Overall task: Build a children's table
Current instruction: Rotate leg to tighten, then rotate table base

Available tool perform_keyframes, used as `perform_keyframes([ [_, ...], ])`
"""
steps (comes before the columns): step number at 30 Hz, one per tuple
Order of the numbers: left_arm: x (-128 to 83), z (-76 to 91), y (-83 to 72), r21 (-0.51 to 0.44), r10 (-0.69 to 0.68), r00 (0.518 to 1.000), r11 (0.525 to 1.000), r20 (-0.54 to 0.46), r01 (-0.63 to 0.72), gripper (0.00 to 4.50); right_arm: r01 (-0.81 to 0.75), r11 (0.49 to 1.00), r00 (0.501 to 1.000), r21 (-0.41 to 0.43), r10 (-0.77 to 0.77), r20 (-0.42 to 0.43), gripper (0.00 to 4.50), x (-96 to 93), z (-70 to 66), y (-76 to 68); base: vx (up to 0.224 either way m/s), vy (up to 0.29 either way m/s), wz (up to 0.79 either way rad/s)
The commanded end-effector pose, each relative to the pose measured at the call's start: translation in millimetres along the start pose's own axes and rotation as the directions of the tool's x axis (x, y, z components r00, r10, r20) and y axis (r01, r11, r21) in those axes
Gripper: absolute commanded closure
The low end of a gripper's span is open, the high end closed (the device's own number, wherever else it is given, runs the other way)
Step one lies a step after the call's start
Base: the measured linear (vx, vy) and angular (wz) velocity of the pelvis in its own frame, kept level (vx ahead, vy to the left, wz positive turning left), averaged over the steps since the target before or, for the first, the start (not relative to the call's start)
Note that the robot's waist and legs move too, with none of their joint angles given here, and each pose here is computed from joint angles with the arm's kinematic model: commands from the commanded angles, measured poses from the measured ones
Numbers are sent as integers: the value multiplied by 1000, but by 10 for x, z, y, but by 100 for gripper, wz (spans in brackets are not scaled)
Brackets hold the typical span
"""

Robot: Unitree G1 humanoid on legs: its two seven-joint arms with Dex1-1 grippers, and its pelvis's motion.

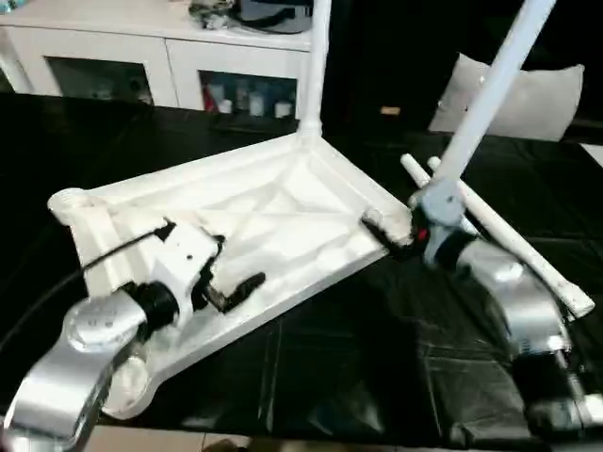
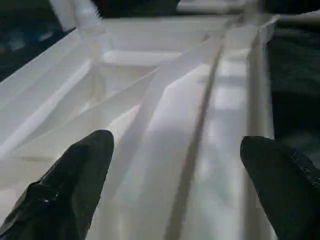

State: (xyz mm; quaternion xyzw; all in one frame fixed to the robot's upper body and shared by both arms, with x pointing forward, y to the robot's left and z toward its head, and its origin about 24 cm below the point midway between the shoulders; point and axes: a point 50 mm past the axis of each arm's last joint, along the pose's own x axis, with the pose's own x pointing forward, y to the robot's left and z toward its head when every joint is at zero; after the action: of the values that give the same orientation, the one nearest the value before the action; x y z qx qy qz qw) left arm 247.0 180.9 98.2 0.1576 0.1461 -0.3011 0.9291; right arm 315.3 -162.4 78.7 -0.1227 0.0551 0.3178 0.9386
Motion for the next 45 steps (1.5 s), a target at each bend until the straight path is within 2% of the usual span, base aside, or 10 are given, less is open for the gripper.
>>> perform_keyframes([
  [1, 40, 16, 135, -20, 32, 999, 999, -22, -32, 1, -57, 998, 998, 20, 57, -2, 0, -79, 29, 40, 0, 0, 0],
  [6, 42, 75, 258, -34, 18, 999, 999, -33, -19, 1, -97, 994, 993, 49, 99, -56, 0, -212, -30, 127, 0, 0, 0],
  [8, 8, 99, 490, -16, 114, 992, 993, -63, -115, 1, -48, 996, 993, 68, 56, -108, 0, -234, -79, 143, 0, 0, 0],
  [12, -23, 62, 655, 23, 196, 974, 981, -111, -194, 1, -6, 996, 984, 87, 22, -178, 0, -253, -148, 148, 0, 0, 0],
  [14, -21, -56, 852, 119, 277, 938, 959, -209, -257, 1, 37, 995, 967, 96, -12, -255, 0, -273, -230, 167, 0, 0, 0],
  [20, 87, -103, 935, 162, 277, 928, 957, -248, -242, 1, 59, 993, 956, 100, -27, -292, 0, -210, -261, 242, 0, 0, 0],
  [22, 124, -179, 960, 238, 272, 912, 950, -307, -204, 1, 78, 992, 946, 97, -43, -320, 0, -159, -295, 277, 0, 0, 0],
  [32, 192, -263, 809, 221, 2, 900, 970, -435, 105, 1, 94, 992, 950, 89, -63, -305, 0, 179, -274, 317, 0, 0, 0],
  [39, 178, -134, 566, 188, -264, 869, 911, -419, 368, 1, 111, 990, 952, 88, -81, -295, 0, 370, -241, 239, 0, 0, 0],
  [45, 150, 69, 241, 139, -518, 784, 797, -342, 588, 1, 116, 984, 962, 133, -78, -262, 0, 585, -186, 232, 0, 0, 0],
])
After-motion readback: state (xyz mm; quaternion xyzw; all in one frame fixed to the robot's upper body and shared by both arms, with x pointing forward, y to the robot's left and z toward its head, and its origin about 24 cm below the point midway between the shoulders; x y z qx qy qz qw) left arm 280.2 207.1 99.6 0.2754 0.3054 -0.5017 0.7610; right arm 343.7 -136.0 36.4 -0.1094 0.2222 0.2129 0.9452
